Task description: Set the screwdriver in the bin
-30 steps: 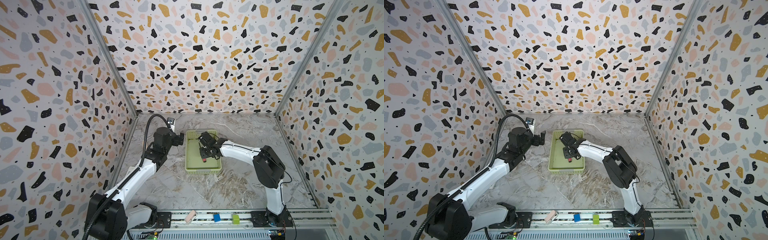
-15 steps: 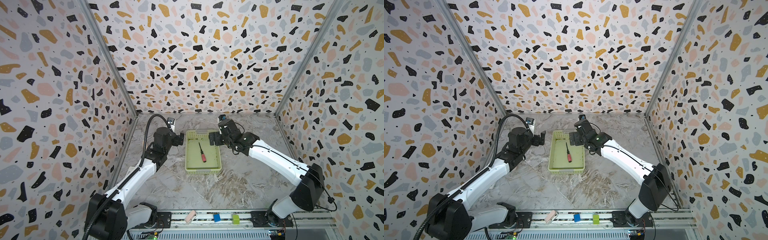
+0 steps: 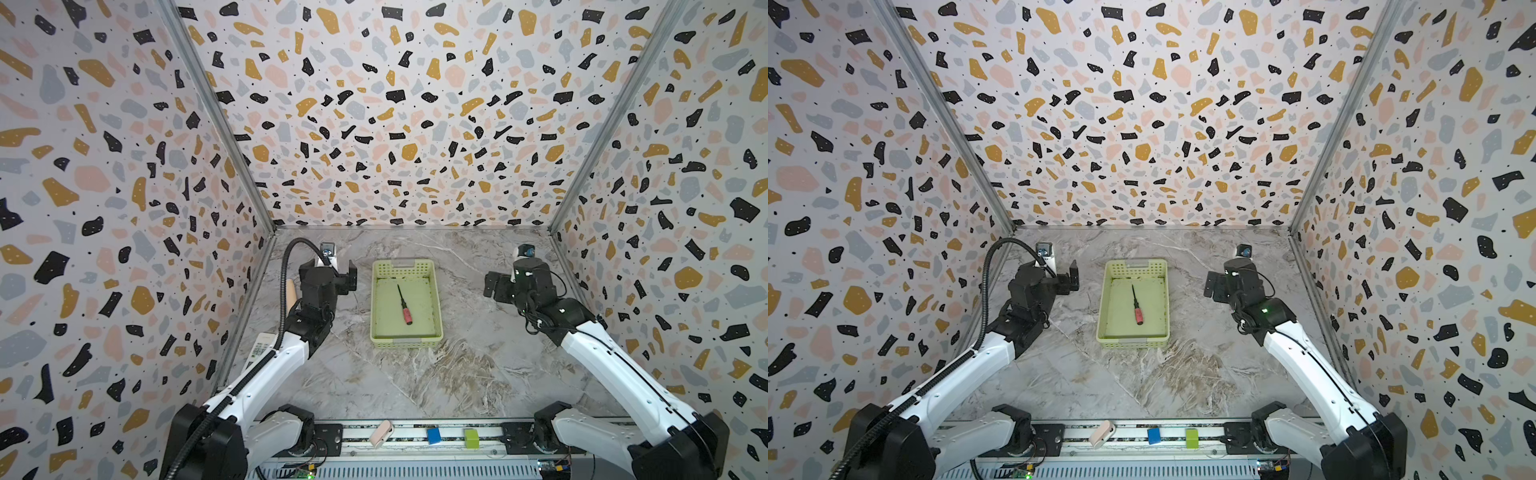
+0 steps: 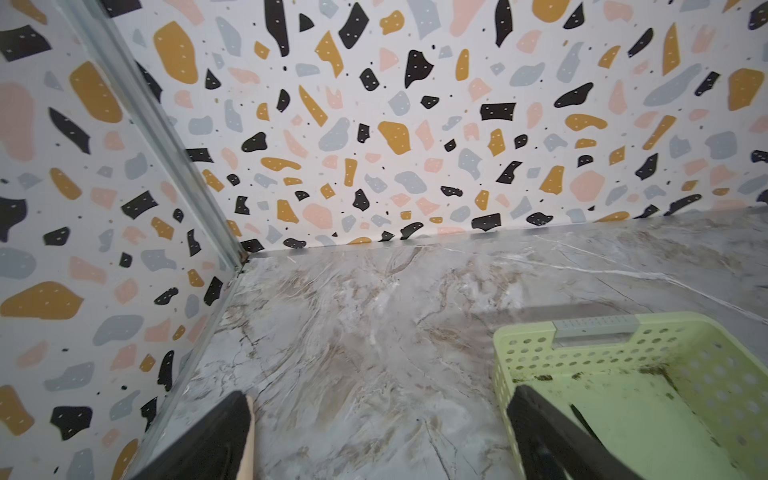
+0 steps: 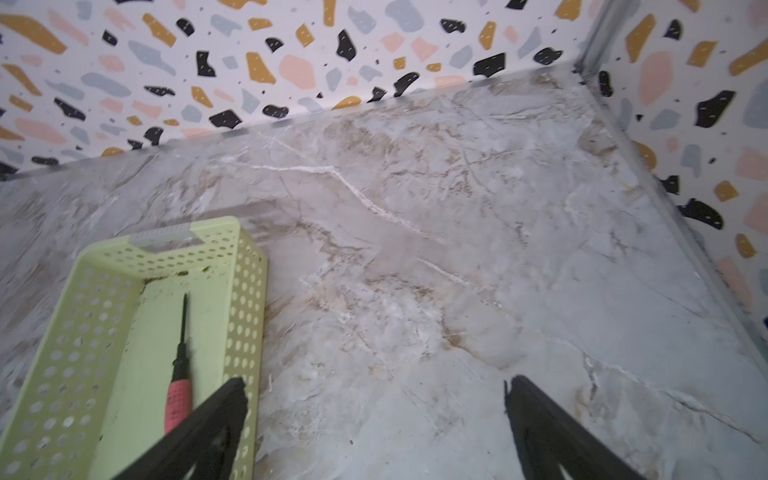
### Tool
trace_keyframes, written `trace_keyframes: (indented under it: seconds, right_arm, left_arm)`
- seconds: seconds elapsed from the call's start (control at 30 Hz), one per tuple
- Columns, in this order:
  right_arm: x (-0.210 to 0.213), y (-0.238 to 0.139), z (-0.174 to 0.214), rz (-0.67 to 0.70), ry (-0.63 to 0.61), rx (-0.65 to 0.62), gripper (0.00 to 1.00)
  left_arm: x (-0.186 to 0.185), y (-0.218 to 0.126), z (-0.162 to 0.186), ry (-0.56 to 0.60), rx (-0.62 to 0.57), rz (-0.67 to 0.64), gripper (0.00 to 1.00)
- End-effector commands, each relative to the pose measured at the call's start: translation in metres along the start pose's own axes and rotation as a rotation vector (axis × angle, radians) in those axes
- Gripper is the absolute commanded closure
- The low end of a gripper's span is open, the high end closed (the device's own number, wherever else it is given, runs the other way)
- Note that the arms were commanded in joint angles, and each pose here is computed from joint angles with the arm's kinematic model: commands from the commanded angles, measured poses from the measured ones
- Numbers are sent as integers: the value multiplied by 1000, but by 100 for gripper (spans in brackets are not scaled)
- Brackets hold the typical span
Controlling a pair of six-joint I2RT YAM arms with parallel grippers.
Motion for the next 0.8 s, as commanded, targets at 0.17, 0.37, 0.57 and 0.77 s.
trace_keyframes:
  seconds: [0.17, 0.37, 0.57, 0.77]
  right_arm:
    - [-34, 12, 15, 134, 16, -137, 1]
    - [-33, 10, 32, 123, -130, -444, 1]
    - [-52, 29, 66, 210, -214, -474, 1]
    - [-71, 42, 86, 254, -159, -518, 1]
  left_arm:
    - [41, -5, 18, -103, -195, -303, 1]
    - [40, 7, 35, -81, -113, -321, 1]
    - [59, -5, 68, -43, -138, -375, 0]
    - [70, -17, 84, -29, -180, -394, 0]
Point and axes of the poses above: each gripper's point midway between its finger pads, its own y axis out along the fingers, its own x axis along the line the jaws close on, z = x × y, the point moved 6 cm from there along -y, back along the fingers, and after that the axes turned 15 degrees about -y, right-handed, at the moved point
